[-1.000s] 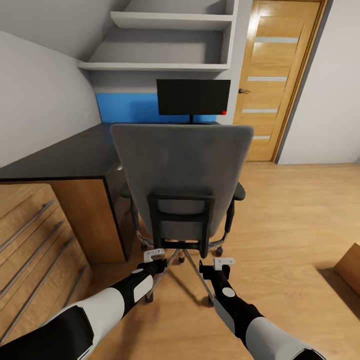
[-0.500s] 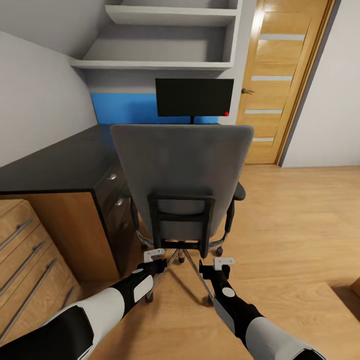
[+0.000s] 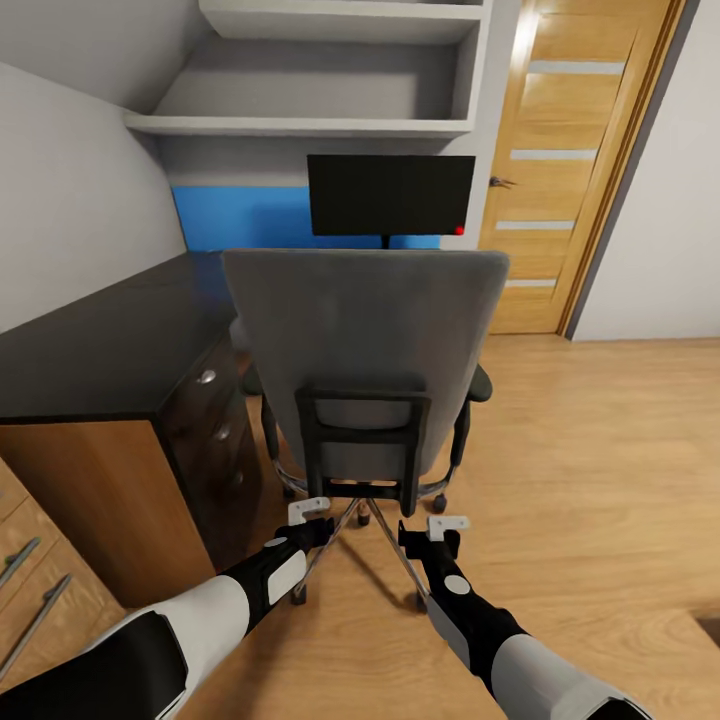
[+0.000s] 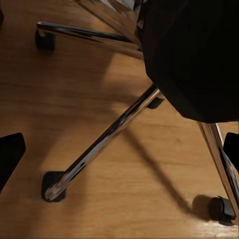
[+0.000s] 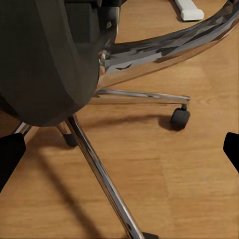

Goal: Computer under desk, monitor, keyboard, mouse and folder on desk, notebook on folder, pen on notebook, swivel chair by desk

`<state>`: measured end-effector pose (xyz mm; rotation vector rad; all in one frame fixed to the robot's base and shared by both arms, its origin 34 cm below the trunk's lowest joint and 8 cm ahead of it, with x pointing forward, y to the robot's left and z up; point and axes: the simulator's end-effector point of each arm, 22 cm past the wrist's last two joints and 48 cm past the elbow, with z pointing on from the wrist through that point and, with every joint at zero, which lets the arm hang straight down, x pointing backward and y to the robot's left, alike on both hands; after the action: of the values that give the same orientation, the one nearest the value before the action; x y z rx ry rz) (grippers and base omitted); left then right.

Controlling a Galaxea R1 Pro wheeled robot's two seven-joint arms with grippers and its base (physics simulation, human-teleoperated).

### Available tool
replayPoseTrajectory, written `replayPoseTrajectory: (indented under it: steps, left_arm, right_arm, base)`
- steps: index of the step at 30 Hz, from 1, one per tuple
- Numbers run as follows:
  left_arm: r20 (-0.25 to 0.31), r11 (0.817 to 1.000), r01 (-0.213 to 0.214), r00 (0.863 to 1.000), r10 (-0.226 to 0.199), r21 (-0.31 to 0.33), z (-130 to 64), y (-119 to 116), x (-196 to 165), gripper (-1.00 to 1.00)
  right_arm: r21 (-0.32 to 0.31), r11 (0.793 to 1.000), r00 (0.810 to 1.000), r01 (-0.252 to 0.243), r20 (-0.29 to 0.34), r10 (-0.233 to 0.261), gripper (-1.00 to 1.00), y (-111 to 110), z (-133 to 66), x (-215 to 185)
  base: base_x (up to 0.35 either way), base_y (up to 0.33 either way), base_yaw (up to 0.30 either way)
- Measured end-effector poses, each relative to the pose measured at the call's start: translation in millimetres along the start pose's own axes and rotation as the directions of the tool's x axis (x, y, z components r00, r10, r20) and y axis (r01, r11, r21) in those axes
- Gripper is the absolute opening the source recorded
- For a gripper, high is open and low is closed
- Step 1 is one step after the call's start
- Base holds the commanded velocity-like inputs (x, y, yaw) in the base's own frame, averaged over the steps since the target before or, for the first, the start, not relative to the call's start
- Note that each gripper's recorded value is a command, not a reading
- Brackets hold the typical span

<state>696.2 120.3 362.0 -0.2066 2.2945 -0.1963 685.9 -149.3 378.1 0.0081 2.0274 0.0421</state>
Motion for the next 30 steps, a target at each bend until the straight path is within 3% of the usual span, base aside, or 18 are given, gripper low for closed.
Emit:
replayPoseTrajectory:
  steps: [30]
  left_arm:
    - [0.000,1.000,-0.001,1.000,0.001,-0.003,0.1,0.5,0.0,1.00]
  right_arm:
    - [0.005,1.000,1.000,-0.004,-0.001,0.004,1.00,-1.4,-0.1,0.7]
  base:
    - [0.314,0.000,0.000]
